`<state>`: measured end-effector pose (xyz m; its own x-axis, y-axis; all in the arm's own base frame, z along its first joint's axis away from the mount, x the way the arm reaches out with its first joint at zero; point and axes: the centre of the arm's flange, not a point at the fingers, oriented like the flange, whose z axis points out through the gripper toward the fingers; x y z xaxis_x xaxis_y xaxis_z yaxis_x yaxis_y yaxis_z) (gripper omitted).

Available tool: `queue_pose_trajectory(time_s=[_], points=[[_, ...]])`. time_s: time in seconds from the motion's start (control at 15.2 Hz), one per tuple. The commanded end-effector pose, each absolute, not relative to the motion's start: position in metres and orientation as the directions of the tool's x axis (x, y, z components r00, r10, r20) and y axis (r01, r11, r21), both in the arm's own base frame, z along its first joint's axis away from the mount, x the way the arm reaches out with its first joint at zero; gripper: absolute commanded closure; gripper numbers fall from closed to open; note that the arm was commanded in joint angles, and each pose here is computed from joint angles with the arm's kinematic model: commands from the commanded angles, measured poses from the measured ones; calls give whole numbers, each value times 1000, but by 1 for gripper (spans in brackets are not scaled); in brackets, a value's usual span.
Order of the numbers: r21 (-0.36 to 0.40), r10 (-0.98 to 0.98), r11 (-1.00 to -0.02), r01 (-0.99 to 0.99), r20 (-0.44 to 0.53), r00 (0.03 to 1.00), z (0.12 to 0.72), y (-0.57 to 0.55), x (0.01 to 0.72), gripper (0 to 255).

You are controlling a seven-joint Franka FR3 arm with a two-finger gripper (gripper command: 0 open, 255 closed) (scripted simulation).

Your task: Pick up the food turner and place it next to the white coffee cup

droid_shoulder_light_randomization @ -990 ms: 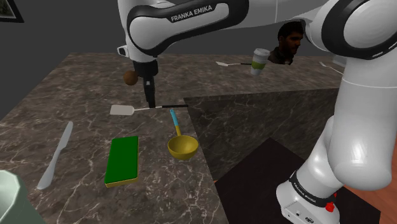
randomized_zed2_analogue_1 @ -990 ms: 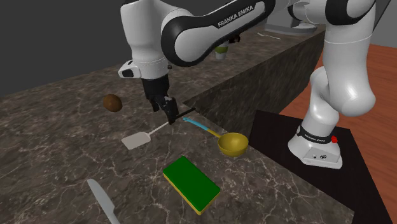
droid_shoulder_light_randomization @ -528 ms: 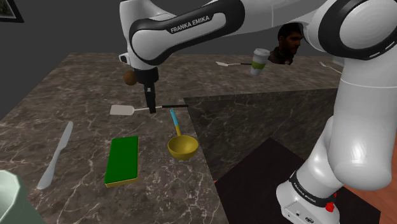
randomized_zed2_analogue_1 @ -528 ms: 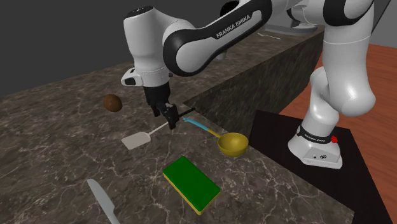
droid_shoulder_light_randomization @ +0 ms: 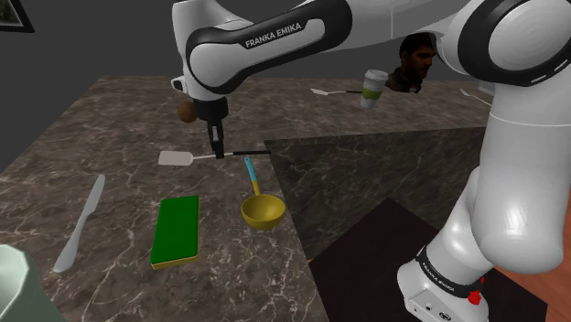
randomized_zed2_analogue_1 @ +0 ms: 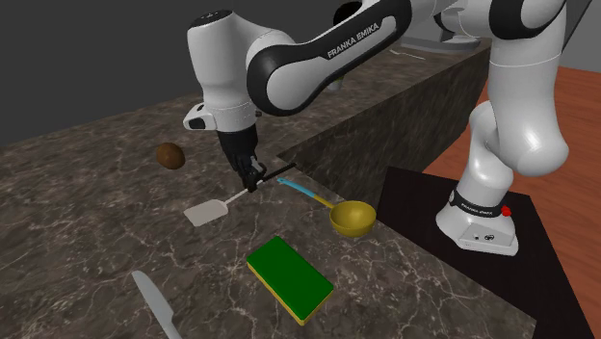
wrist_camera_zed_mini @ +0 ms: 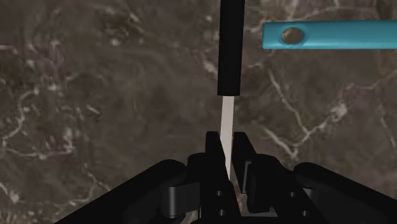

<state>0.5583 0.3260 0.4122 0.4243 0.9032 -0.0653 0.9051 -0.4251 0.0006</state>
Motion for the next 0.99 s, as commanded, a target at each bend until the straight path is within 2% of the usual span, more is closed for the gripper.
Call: queue_pose_trajectory(time_s=[0.0,0.33,0.92], points=[[0,903,-425,905,-65,424,412,326,558,255],[1,903,-425,905,-65,424,412,326,558,255],[0,903,-425,905,-65,424,460,326,558,255]])
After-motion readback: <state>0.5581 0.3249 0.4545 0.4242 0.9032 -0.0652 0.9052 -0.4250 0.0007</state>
